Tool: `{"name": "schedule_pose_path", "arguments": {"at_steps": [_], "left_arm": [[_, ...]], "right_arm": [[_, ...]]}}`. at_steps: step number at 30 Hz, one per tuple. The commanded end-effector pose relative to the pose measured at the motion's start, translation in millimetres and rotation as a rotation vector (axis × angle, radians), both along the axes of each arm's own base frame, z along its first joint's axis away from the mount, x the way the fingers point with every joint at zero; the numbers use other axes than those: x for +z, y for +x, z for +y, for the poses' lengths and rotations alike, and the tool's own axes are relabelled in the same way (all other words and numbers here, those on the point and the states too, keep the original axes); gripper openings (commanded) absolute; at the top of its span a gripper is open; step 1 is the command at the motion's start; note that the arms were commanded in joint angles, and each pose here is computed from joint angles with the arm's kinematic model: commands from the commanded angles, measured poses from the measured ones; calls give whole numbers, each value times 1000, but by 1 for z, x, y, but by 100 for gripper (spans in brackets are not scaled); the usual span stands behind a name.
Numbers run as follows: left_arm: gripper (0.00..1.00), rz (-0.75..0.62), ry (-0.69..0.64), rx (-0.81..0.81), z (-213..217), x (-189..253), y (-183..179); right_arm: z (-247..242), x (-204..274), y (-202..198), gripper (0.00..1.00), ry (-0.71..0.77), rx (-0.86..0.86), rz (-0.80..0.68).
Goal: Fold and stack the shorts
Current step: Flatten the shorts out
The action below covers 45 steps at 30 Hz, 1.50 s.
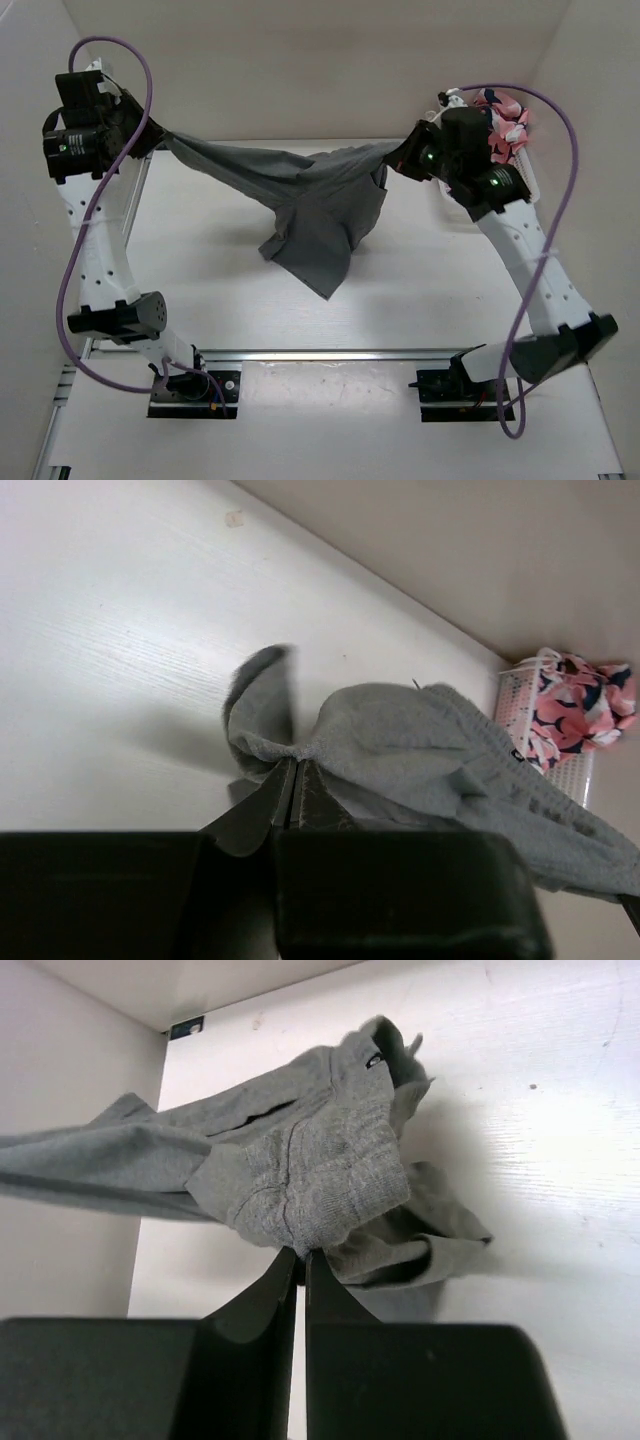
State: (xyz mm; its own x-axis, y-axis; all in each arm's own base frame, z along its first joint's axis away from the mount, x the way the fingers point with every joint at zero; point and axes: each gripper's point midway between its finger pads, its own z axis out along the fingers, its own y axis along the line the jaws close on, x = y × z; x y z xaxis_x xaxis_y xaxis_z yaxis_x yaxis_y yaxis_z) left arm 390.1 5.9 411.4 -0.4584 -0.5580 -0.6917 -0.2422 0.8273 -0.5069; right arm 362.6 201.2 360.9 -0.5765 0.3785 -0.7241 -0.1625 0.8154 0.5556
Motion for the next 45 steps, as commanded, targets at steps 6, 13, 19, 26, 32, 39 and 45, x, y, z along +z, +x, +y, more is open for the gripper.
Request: {"name": "schedule_pose_path", "arguments": {"at_steps": [6, 13, 19, 26, 32, 39, 45], "left_arm": [[10, -194, 29, 3, -2, 60, -20], [10, -55, 8, -30, -7, -19, 101], [93, 67, -4, -116, -17, -90, 151], [85, 167, 136, -195, -56, -92, 59], [63, 518, 13, -313, -117, -235, -86], [97, 773, -175, -302, -160, -320, -219], [94, 892, -243, -275, -169, -353, -271]], "right_arm": [[-49, 53, -58, 0, -75, -56, -173], [-47, -24, -2, 0, -177, -180, -1], [-51, -115, 33, 85, -309, -241, 217], [-57, -159, -9, 90, -316, -212, 314], [-60, -204, -61, 80, -218, -171, 443], [-55, -245, -91, 97, 33, -106, 596], [-63, -251, -86, 97, 105, -111, 613]]}}
